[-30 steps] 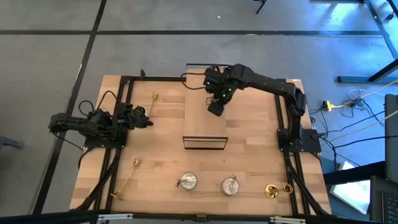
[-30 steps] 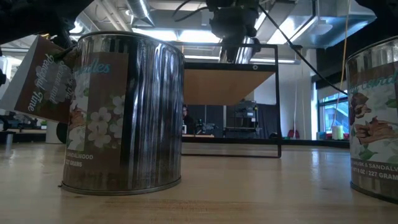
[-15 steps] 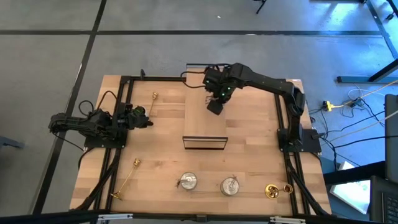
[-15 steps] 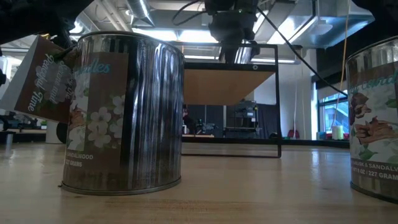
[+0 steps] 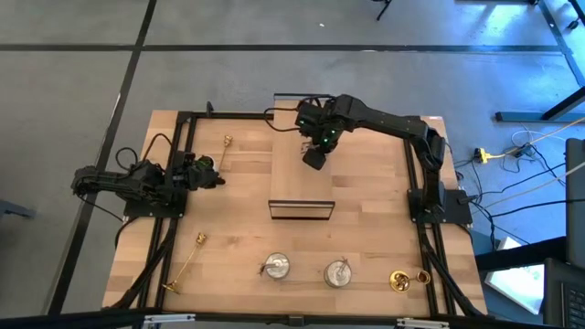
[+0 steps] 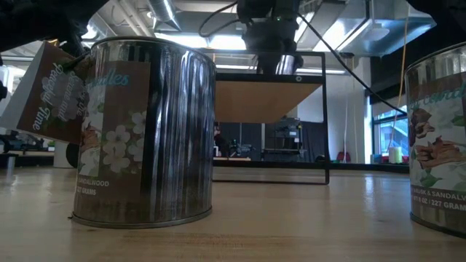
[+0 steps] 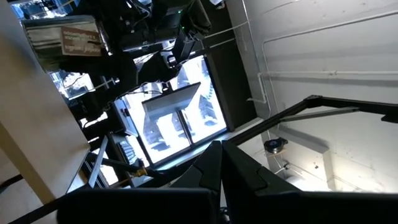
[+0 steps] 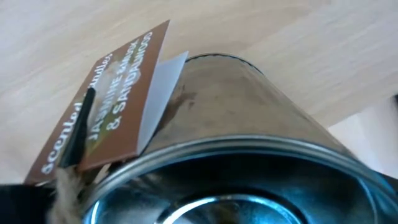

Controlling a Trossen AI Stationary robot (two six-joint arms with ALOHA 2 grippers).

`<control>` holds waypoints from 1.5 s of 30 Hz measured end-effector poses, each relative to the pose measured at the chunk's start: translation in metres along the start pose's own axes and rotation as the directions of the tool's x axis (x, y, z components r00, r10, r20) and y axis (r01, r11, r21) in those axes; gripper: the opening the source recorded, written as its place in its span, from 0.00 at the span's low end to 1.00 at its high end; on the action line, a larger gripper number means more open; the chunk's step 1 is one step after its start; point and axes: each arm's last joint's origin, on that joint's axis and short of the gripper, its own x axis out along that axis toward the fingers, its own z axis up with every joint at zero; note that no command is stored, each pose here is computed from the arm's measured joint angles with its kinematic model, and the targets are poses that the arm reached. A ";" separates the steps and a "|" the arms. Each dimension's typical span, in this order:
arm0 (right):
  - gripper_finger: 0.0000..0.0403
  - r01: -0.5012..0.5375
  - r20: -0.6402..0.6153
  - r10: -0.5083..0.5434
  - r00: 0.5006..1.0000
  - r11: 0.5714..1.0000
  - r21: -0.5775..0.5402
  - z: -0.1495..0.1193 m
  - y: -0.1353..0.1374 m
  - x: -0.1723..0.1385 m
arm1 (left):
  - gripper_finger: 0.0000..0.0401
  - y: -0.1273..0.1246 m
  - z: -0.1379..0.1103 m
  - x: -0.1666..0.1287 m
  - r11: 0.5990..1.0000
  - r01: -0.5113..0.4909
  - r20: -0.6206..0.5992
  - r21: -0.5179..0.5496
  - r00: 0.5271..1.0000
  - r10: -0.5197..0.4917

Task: Pick & Place candle stick holders
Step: Put the top silver scented candle on the shelf

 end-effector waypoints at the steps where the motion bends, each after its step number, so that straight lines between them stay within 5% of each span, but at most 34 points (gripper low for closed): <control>1: 0.90 0.009 0.001 -0.009 1.000 1.000 0.001 0.000 0.000 0.000 | 0.00 0.000 0.000 0.000 1.000 0.001 -0.003 0.000 1.000 -0.001; 5: 0.96 0.023 0.006 -0.023 1.000 1.000 -0.001 0.000 -0.001 0.000 | 0.00 0.000 0.000 0.000 1.000 0.002 -0.005 -0.001 1.000 -0.002; 25: 0.95 0.011 0.032 -0.011 0.999 1.000 0.005 0.003 0.001 0.000 | 0.00 0.000 -0.001 0.000 1.000 0.009 -0.023 -0.012 1.000 -0.009; 45: 0.90 0.028 0.019 -0.032 0.999 0.980 0.198 0.001 0.000 0.000 | 0.00 0.000 -0.001 0.000 1.000 0.008 -0.022 -0.008 1.000 -0.008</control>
